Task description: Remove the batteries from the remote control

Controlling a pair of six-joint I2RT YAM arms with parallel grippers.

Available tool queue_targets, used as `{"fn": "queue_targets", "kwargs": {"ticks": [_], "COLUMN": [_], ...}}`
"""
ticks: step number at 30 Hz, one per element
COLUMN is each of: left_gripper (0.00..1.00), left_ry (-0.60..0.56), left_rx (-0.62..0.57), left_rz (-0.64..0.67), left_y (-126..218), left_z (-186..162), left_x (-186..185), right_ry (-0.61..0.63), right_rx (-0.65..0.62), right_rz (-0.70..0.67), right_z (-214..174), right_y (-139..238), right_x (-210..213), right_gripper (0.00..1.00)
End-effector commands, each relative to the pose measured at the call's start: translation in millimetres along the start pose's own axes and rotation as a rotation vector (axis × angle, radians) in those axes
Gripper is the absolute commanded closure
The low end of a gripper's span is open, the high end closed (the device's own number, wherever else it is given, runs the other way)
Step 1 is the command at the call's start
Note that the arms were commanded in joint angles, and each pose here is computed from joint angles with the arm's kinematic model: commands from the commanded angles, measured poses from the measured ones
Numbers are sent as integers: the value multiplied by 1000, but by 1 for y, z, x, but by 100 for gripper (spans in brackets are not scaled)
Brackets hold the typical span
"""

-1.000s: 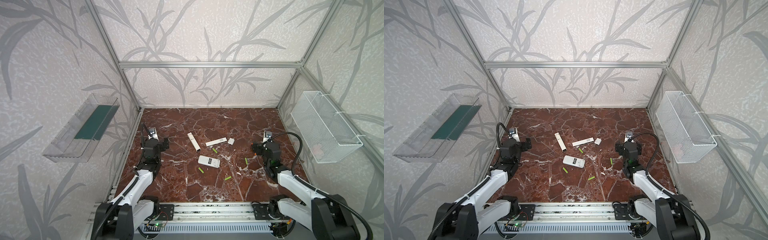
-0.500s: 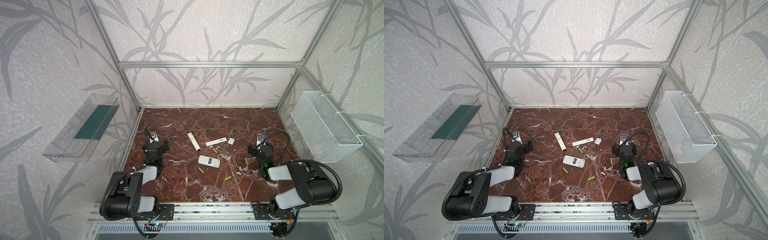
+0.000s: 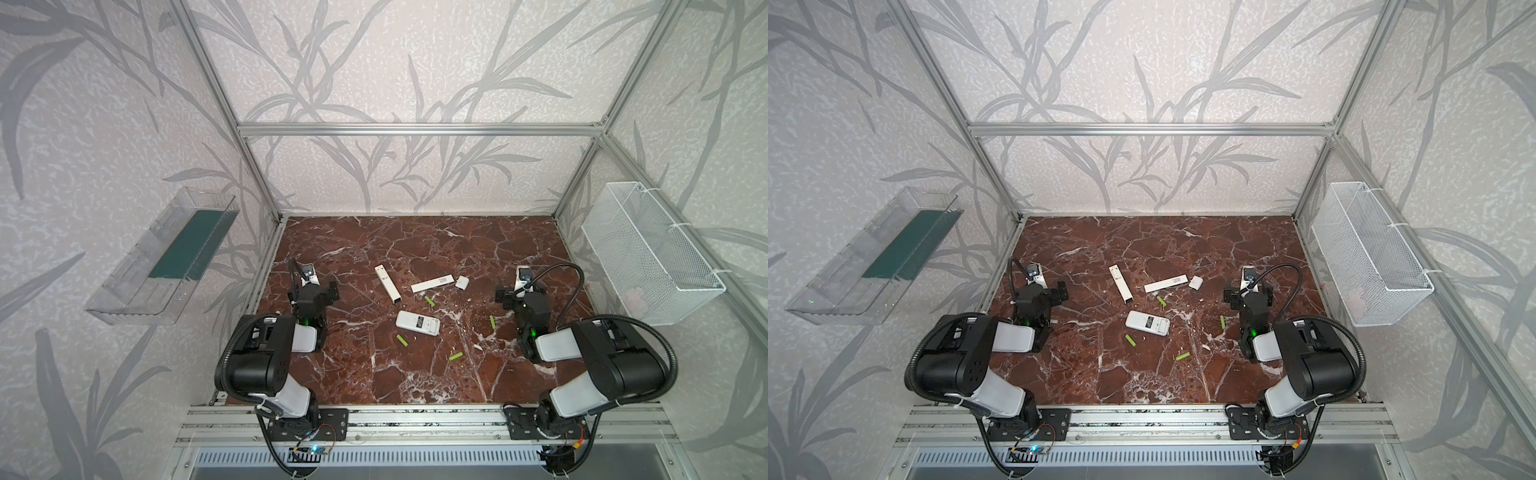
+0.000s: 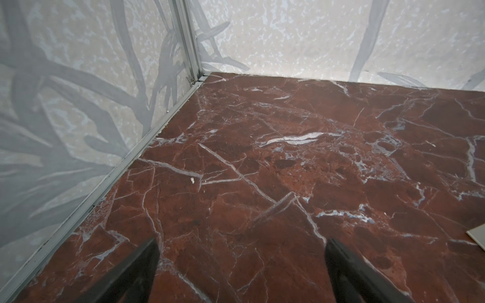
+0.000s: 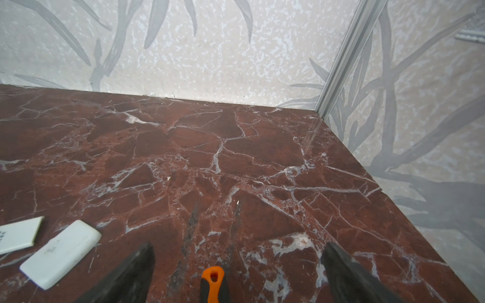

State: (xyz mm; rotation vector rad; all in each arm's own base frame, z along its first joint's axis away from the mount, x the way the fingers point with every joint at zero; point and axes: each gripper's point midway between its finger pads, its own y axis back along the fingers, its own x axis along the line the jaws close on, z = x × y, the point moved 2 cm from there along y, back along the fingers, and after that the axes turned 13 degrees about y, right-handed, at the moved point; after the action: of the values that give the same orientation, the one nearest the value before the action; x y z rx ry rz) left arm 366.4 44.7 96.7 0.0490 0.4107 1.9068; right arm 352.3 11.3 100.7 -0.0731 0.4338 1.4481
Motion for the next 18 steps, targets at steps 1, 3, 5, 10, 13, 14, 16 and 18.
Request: {"fn": "queue_targets", "kwargs": {"ticks": [1,3,5,10,13,14,16,18], "left_gripper": [1,1,1,1,1,1,1,1], "left_ry": [9,9,9,8,8,8,8,8], "left_rx": [-22,-26,-25,-24,-24,-24,-23,-23], "left_rz": [15,14,17,15,15,16,16,16], "left_y": [-3,-3,-3,-3,-3,-3,-3,-3], "left_z": [9,10,10,10,10,9,9,9], "left_x": [1,1,1,1,1,1,1,1], "right_ry": [-24,-20,-13,-2,0,0,0,-1], "right_rx": [-57,-32,-4,70,68,62,63,66], "right_rz": [-5,-3,6,8,8,8,7,8], "right_z": [7,7,7,7,7,7,8,7], "right_y": [3,-2,-8,-21,-21,-21,-21,-21], "right_x": [-3,-2,-1,0,0,0,0,0], "right_gripper": [1,1,1,1,1,1,1,1]}}
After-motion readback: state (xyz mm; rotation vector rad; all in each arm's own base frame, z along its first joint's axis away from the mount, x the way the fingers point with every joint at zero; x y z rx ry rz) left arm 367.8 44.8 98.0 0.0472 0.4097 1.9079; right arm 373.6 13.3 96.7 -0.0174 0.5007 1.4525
